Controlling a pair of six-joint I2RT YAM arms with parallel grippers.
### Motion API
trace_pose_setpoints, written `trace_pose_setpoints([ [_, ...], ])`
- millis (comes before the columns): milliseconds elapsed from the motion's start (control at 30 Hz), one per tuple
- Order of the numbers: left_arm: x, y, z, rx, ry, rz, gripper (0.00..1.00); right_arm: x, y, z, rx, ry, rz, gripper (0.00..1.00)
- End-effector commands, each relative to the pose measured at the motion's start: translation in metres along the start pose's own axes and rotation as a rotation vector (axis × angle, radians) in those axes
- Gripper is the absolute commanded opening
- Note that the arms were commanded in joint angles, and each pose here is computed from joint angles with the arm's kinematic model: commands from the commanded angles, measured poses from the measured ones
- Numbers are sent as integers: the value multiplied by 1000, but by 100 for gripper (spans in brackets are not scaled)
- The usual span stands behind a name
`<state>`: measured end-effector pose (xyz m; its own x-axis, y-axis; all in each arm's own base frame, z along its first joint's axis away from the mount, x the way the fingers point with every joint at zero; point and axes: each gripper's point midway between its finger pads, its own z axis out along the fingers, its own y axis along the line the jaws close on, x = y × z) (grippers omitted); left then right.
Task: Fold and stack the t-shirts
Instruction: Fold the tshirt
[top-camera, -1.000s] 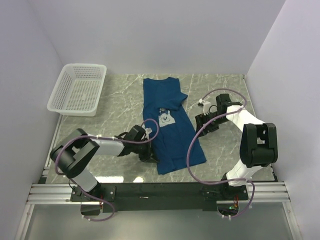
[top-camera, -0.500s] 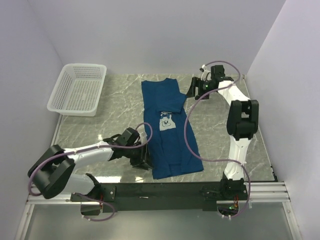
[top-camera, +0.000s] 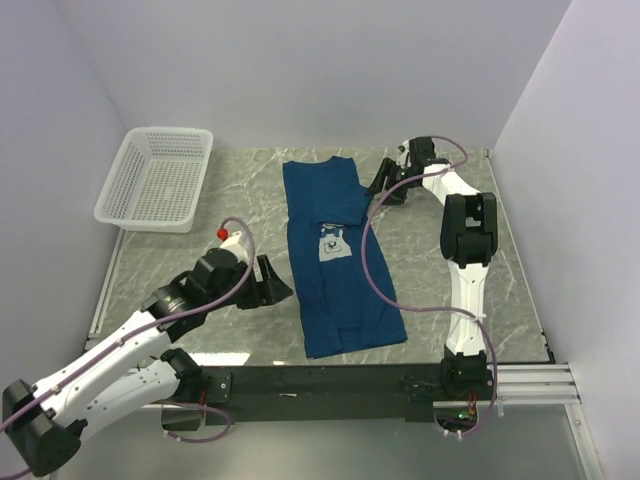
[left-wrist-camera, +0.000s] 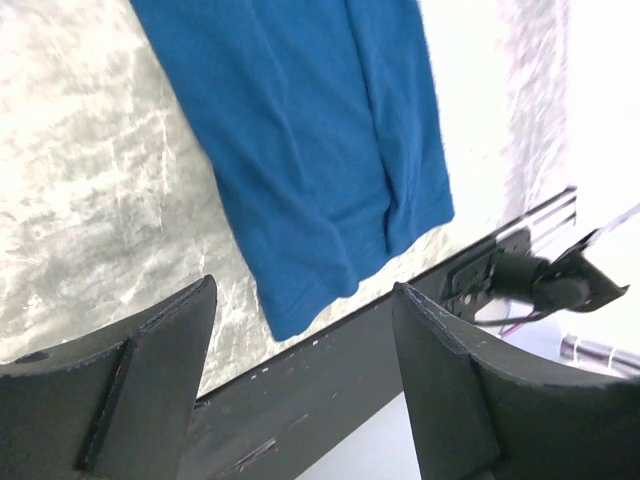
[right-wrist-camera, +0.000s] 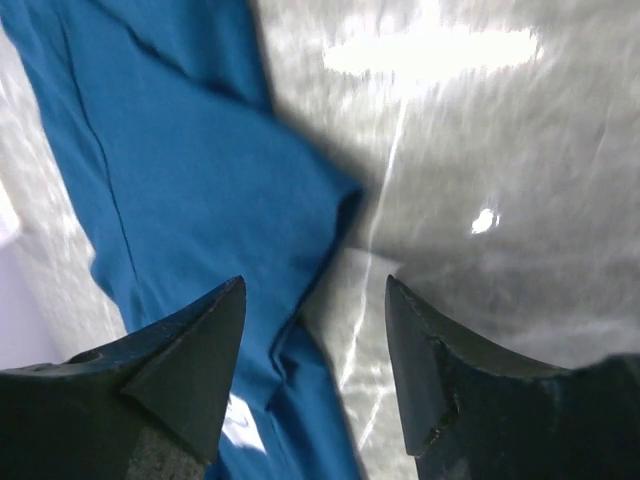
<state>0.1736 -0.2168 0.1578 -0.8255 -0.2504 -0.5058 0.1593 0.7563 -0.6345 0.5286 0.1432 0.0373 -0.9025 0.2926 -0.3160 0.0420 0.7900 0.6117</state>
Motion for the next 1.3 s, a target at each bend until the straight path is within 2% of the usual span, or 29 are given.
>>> trace_pose_setpoints([
  [0,-7,11,-5,-35,-77,-67,77,-19,6,6,-2,-49,44,64],
  [333,-14,3,-22,-4,-120,-101,78,-27,6,24,-49,-55,123,47],
  [667,-17,2,-16,-10,-117,-101,77,-55,16,4,-30,-171,43,9],
  [800,-15,3,-15,-11,-114,-103,77,-67,28,-12,-34,-230,-19,0],
  [1067,-13,5,-14,-8,-114,-106,77,-64,71,-25,-24,-295,-205,0],
  [1267,-12,5,-14,-7,-110,-104,77,-48,110,-19,-6,-285,-364,0],
])
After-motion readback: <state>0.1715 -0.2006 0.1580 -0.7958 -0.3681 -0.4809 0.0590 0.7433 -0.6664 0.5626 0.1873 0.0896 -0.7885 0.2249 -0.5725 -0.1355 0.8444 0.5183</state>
